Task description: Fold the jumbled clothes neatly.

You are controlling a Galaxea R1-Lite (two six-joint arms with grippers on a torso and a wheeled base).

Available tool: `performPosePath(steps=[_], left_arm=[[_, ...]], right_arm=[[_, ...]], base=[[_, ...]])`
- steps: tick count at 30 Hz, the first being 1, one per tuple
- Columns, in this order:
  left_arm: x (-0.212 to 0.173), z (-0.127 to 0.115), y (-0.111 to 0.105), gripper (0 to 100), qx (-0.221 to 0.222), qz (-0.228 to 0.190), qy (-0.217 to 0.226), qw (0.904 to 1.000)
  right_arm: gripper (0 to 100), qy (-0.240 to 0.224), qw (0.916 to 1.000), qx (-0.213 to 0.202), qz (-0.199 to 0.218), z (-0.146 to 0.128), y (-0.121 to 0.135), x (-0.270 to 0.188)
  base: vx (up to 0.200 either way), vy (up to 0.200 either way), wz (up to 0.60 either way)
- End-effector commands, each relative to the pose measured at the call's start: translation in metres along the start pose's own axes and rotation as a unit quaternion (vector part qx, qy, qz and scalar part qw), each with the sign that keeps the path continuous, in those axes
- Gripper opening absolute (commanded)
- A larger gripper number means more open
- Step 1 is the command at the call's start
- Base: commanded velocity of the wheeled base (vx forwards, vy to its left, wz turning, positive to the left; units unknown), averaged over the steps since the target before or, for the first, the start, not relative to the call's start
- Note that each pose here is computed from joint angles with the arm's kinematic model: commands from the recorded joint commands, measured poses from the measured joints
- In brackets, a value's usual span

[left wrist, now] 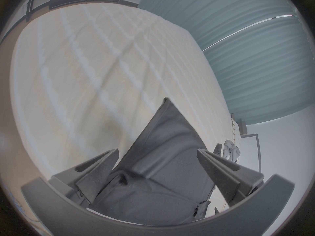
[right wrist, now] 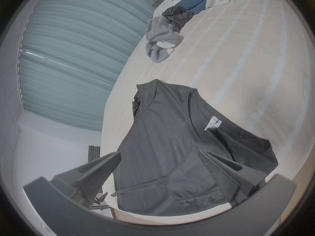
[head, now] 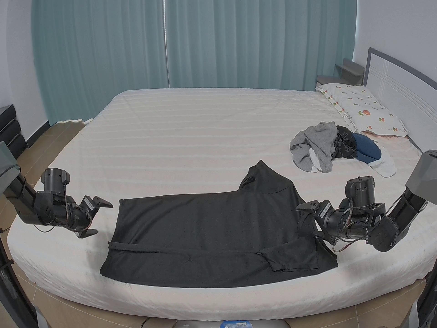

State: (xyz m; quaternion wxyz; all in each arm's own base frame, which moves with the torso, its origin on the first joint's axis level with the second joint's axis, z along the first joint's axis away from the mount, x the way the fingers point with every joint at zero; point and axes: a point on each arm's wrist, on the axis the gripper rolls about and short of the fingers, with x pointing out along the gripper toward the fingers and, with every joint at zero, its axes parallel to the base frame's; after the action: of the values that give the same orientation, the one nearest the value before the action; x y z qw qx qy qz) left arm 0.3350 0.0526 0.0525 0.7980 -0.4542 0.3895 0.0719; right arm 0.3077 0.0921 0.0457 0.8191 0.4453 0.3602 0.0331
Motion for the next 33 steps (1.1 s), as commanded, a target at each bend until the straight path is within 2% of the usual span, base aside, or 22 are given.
performPosePath(steps=[1,4,9,12,16,27,32,33], left_arm=[[0.045,0.019,-0.011,100,0.018,-0.014,-0.004,0.9997],[0.066,0.032,-0.019,100,0.03,-0.03,-0.014,0.999],[0.094,0.037,-0.032,100,0.057,-0.046,-0.022,0.9971],[0.106,0.041,-0.031,100,0.072,-0.046,-0.027,0.996],[0.121,0.043,-0.023,100,0.085,-0.025,-0.042,0.9952],[0.128,0.042,-0.025,100,0.093,-0.031,-0.052,0.9938],[0.138,0.037,-0.024,100,0.107,-0.021,-0.059,0.9923],[0.139,0.037,-0.023,0,0.11,-0.019,-0.059,0.9919]], right_arm=[[100,0.009,1.0,0.004,0.001,0.001,-0.004,0.004],[100,0.012,0.9999,0.007,0.0,0.0,-0.006,0.004],[100,0.015,0.9998,0.008,-0.003,-0.003,-0.007,0.001],[100,0.02,0.9998,0.004,-0.003,-0.006,-0.007,0.0],[100,0.018,0.9998,0.003,0.002,-0.006,-0.007,0.002],[100,0.015,0.9999,0.001,0.008,-0.006,-0.008,0.006],[100,0.012,0.9999,0.001,0.009,-0.004,-0.007,0.007],[100,0.013,0.9999,0.001,0.009,-0.005,-0.007,0.007]], base=[[0.0,0.0,0.0],[0.0,0.0,0.0],[0.0,0.0,0.0],[0.0,0.0,0.0],[0.0,0.0,0.0],[0.0,0.0,0.0],[0.0,0.0,0.0],[0.0,0.0,0.0]])
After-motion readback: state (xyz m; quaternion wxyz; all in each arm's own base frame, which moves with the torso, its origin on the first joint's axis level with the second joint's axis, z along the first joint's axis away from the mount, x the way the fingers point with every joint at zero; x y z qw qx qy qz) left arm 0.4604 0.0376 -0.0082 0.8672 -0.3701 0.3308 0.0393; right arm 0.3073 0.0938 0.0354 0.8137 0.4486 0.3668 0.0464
